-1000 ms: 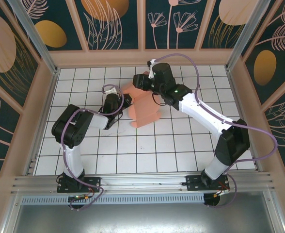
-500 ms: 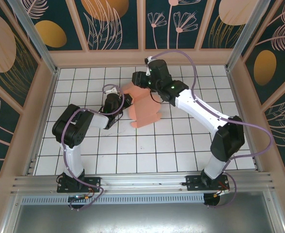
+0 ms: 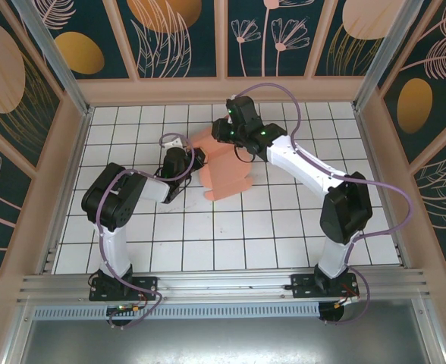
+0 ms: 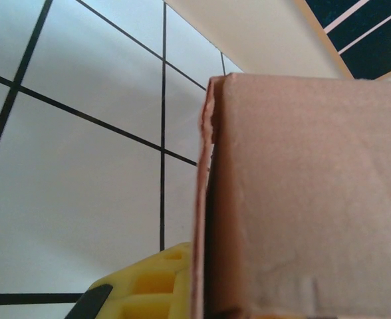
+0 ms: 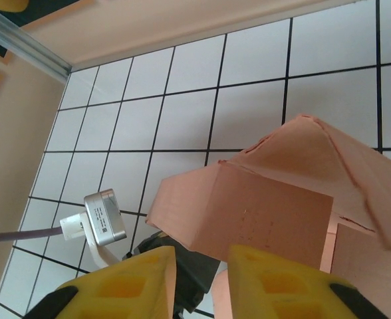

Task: Fold the paper box

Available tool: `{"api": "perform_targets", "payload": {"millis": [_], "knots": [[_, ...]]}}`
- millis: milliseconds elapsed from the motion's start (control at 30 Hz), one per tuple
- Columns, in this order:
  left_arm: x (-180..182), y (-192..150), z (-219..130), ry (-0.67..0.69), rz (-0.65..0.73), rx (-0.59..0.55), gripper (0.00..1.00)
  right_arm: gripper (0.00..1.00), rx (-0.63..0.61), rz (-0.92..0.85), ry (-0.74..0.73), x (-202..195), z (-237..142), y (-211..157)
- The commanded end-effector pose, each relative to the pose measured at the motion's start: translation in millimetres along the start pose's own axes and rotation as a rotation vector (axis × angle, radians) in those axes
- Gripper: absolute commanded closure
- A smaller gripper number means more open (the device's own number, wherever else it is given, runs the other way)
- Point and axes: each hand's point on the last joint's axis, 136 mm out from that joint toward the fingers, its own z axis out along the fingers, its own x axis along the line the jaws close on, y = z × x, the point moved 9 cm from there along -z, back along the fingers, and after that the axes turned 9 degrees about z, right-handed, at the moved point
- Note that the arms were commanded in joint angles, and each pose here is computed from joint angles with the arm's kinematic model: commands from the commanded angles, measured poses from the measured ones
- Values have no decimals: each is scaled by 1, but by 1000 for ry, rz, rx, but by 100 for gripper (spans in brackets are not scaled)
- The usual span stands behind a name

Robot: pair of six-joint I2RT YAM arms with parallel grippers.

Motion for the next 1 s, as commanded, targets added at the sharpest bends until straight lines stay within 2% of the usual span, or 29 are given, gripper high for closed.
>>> {"api": "perform_targets", "payload": {"millis": [0, 167, 300, 467, 633, 767, 967], "knots": [[-8, 10, -5, -26, 34, -56, 100, 76, -26, 56, 1, 2, -1, 10], [-7, 9, -4, -25, 34, -53, 100, 83, 5, 77, 28, 3, 4, 11], [-8, 10, -4, -24, 38, -54, 100, 74, 13, 99, 15, 0, 6, 11], [-8, 9, -4, -28, 36, -50, 100, 74, 22, 112, 10, -2, 7, 11], [-9, 9, -4, -31, 36, -49, 100, 80, 32, 115, 11, -3, 8, 10], [-9, 9, -4, -28, 42, -49, 100, 76, 42, 132, 14, -4, 11, 11], [-8, 9, -3, -27, 46, -46, 100, 76, 68, 156, 24, -3, 17, 10]]}}
